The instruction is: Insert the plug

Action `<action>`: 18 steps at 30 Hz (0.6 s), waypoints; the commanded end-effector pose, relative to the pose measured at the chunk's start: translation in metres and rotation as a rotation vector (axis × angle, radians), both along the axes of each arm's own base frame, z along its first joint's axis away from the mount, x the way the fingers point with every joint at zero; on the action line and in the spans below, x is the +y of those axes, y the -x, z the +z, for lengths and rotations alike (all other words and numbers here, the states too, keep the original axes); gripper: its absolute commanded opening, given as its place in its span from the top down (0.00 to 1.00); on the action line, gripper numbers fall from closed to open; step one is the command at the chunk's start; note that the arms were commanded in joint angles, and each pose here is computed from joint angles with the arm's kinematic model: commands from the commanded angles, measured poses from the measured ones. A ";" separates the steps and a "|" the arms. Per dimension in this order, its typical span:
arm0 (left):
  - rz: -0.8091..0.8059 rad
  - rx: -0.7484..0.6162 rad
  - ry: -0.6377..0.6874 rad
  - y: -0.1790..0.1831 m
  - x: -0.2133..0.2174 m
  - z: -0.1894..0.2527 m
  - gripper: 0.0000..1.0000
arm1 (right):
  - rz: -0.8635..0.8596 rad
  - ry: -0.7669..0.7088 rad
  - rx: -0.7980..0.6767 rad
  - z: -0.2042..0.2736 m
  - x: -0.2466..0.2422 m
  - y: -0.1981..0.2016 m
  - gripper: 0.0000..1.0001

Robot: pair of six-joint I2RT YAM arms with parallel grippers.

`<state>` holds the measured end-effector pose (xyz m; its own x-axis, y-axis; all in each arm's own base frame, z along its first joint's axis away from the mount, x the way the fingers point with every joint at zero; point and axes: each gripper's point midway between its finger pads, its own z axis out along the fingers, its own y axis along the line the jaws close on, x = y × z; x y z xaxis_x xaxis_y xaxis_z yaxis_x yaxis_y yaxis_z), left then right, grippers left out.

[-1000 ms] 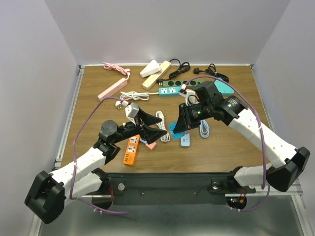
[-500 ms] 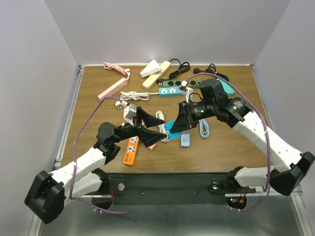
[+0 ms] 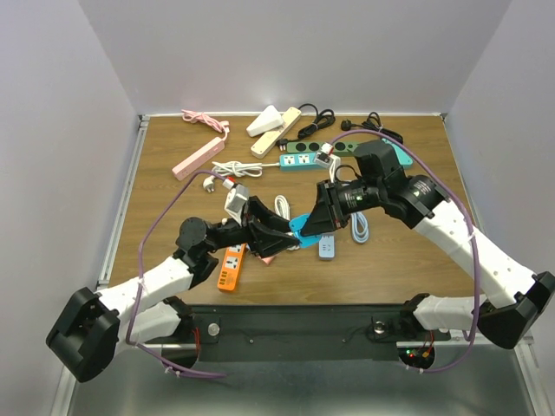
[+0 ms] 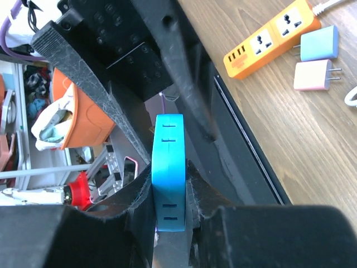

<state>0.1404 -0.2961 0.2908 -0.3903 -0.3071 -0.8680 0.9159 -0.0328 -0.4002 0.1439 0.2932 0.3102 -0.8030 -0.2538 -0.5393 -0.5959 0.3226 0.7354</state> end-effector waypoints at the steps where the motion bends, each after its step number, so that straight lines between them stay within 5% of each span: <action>1: -0.065 -0.103 0.075 0.018 0.003 0.025 0.49 | 0.012 -0.080 -0.078 0.025 -0.001 0.004 1.00; 11: -0.185 -0.140 0.141 0.045 0.009 0.032 0.86 | 0.037 -0.086 -0.076 0.022 -0.002 0.008 1.00; 18: -0.286 -0.152 0.218 0.065 0.017 0.039 1.00 | 0.079 -0.094 -0.058 0.017 0.000 0.013 1.00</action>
<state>0.1214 -0.3010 0.2837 -0.5462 -0.2460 -0.8007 0.8376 -0.1727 -0.5183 0.1356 0.2869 0.3079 -0.7878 -0.2656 -0.5557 -0.6154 0.3035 0.7274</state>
